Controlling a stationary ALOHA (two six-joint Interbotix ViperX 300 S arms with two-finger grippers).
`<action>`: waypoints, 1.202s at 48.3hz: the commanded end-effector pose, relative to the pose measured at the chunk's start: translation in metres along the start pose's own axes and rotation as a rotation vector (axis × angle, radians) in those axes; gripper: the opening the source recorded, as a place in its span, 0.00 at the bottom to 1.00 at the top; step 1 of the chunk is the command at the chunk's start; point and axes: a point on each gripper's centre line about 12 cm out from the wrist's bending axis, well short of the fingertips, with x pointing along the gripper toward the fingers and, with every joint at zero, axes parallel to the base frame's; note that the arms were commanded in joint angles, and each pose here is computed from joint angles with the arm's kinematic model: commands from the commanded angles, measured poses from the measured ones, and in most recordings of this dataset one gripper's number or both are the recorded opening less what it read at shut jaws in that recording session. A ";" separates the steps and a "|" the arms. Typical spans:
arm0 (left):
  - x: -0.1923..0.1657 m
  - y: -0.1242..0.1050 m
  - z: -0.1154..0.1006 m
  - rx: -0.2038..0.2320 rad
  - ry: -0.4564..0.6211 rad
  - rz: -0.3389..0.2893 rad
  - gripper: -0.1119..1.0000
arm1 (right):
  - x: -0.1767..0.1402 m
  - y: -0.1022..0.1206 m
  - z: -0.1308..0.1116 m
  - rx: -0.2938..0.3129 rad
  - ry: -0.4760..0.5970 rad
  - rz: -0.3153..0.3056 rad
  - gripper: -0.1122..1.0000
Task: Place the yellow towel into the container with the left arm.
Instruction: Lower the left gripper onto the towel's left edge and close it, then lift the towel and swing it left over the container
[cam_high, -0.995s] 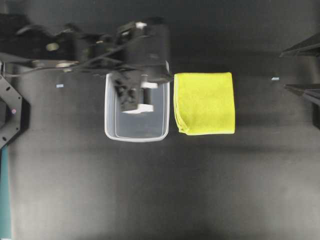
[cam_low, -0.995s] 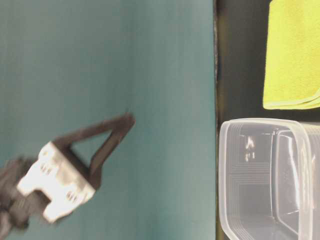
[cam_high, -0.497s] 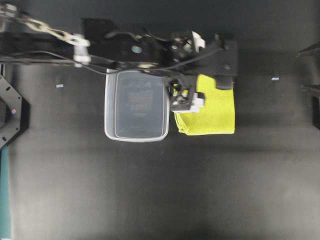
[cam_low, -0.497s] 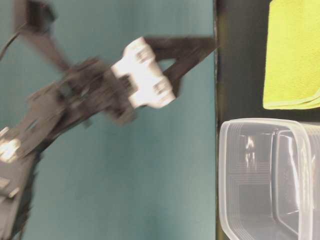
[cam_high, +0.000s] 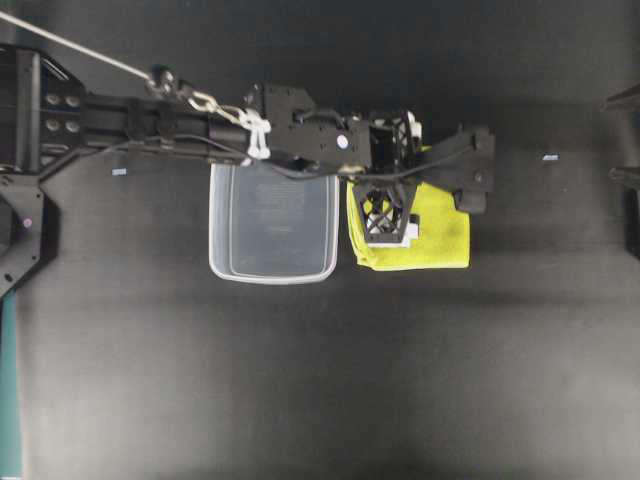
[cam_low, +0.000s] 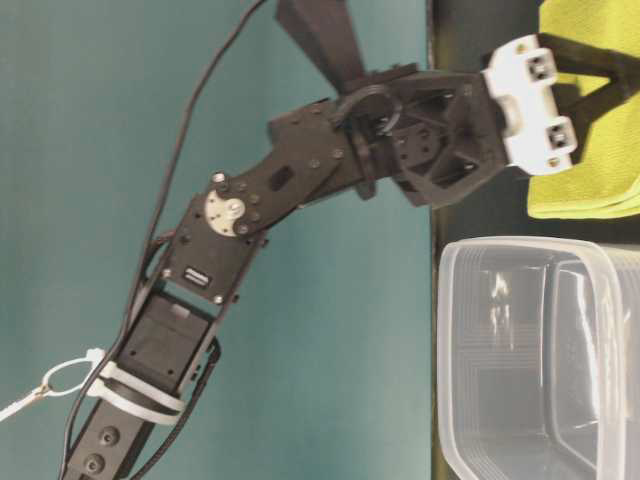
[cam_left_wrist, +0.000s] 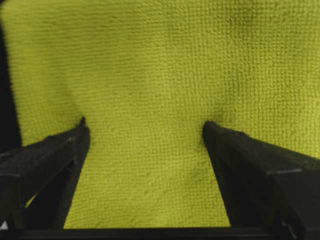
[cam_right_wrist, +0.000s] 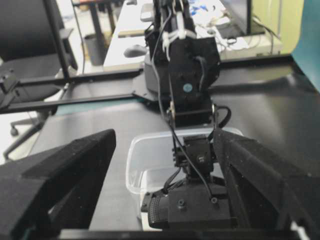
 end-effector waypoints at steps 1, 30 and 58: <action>0.001 -0.002 0.001 0.010 -0.003 0.000 0.90 | 0.000 0.001 0.010 0.001 -0.029 0.004 0.79; -0.083 -0.001 0.047 0.061 -0.116 0.015 0.16 | -0.002 0.001 0.015 0.006 -0.057 0.004 0.78; -0.260 0.003 -0.022 0.038 -0.007 0.015 0.16 | -0.003 0.000 0.016 0.005 -0.063 0.000 0.79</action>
